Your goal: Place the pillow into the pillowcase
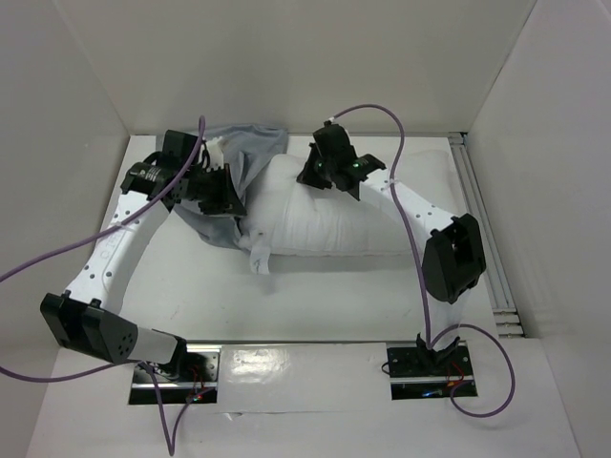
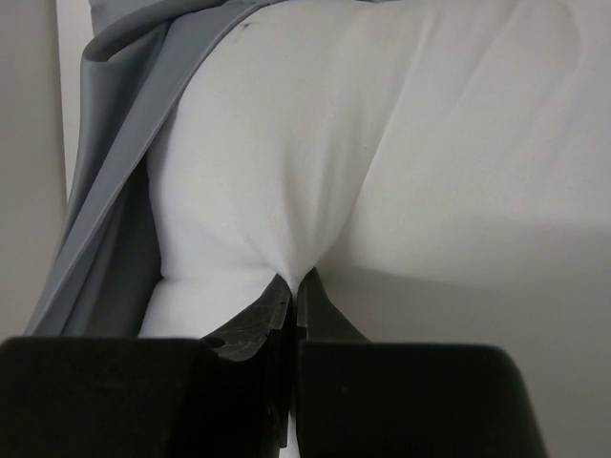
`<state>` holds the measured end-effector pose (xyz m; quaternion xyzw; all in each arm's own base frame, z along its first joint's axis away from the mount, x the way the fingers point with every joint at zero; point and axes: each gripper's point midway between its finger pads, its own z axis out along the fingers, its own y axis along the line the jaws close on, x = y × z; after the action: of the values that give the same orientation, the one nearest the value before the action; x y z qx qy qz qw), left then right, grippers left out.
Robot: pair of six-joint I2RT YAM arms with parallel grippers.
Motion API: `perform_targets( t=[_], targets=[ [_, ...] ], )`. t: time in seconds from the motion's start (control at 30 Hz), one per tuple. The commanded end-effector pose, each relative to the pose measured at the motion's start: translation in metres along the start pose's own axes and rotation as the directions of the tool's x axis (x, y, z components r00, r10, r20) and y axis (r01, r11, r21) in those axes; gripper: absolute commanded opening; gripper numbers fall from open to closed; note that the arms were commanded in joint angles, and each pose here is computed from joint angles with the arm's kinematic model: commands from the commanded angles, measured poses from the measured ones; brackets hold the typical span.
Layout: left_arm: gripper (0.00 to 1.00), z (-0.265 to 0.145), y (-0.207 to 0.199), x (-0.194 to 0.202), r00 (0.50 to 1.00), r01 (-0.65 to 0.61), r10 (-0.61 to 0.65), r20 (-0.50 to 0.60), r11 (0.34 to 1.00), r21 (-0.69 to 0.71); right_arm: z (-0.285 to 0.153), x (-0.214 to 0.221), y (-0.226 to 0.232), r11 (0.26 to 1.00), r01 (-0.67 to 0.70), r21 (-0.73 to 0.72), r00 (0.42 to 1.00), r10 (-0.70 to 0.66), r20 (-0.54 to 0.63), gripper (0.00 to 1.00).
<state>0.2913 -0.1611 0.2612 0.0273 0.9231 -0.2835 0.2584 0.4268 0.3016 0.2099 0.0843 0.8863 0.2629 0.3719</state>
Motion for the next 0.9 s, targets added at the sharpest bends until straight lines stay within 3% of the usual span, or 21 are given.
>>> perform_targets(
  t=[0.0, 0.3, 0.6, 0.87],
  targets=[
    [0.0, -0.009, 0.001, 0.009, 0.999, -0.029, 0.029, -0.016, 1.0, -0.011, 0.0, -0.043, 0.02, 0.993, -0.076, -0.088, 0.986, 0.088, 0.139, 0.0],
    [0.0, -0.009, 0.015, 0.038, 0.996, -0.043, 0.04, -0.081, 0.998, -0.041, -0.003, -0.076, 0.017, 0.983, -0.145, -0.116, 0.972, 0.164, 0.169, 0.0],
    [0.0, -0.019, -0.017, 0.032, 0.994, -0.074, 0.08, -0.069, 0.993, 0.087, 0.058, -0.028, 0.004, 0.979, -0.191, 0.071, 0.971, 0.178, 0.158, 0.0],
    [0.0, 0.014, -0.008, 0.055, 0.984, -0.052, 0.053, -0.17, 0.999, 0.007, 0.062, -0.003, 0.025, 0.935, -0.347, 0.071, 0.92, 0.326, 0.216, 0.0]
  ],
)
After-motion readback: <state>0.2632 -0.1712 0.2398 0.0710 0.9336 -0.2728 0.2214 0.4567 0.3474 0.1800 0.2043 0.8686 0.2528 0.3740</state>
